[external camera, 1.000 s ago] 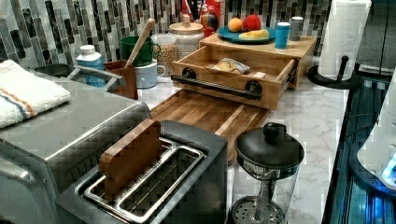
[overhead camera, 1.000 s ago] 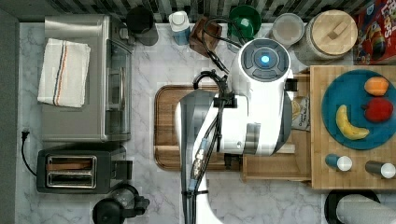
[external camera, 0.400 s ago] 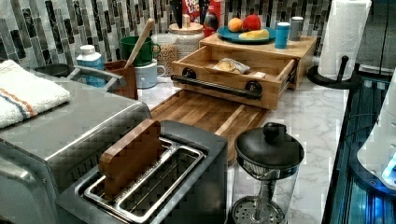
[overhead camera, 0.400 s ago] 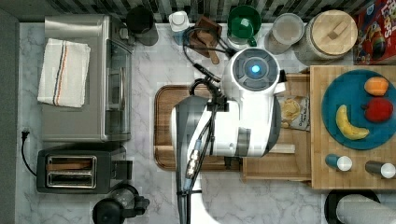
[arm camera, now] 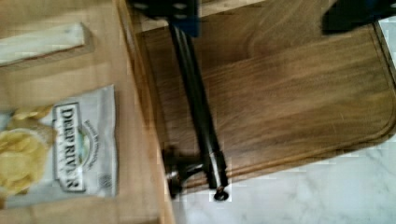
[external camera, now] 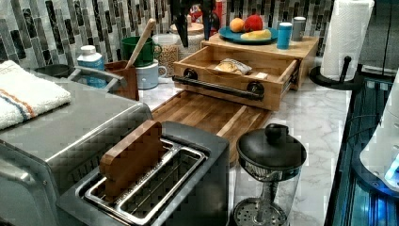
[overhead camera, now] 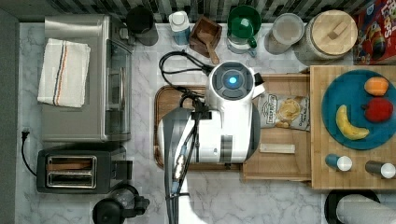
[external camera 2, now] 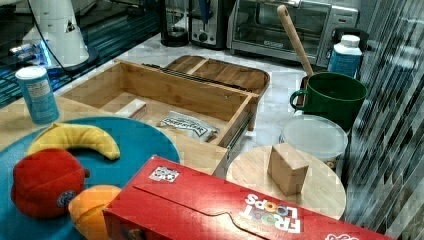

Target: Close the drawer.

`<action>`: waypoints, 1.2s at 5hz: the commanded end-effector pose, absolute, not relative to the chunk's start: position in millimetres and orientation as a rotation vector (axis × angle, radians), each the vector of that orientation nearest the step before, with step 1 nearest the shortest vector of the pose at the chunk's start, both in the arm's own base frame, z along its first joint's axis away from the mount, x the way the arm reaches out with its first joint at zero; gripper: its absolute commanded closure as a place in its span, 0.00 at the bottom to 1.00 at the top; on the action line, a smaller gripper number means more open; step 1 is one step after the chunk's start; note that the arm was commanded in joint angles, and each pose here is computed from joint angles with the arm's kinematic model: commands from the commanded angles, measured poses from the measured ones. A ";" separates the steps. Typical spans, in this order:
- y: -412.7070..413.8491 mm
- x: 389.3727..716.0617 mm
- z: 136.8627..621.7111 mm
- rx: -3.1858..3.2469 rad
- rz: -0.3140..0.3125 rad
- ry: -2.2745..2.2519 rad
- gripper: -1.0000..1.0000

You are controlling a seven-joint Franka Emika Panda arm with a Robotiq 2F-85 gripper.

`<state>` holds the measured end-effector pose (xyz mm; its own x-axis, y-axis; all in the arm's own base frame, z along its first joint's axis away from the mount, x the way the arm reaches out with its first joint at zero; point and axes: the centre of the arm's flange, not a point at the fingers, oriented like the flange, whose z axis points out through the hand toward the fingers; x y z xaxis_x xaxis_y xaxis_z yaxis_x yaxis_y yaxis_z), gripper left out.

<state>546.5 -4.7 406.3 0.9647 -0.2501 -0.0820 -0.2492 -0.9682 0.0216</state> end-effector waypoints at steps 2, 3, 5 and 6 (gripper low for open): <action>73.3 531.0 348.7 3.106 -0.080 0.021 1.00; 68.8 528.3 320.5 3.094 -0.077 0.032 1.00; 51.2 517.1 279.0 3.056 -0.050 0.128 1.00; 42.4 510.3 273.2 3.065 -0.070 0.152 1.00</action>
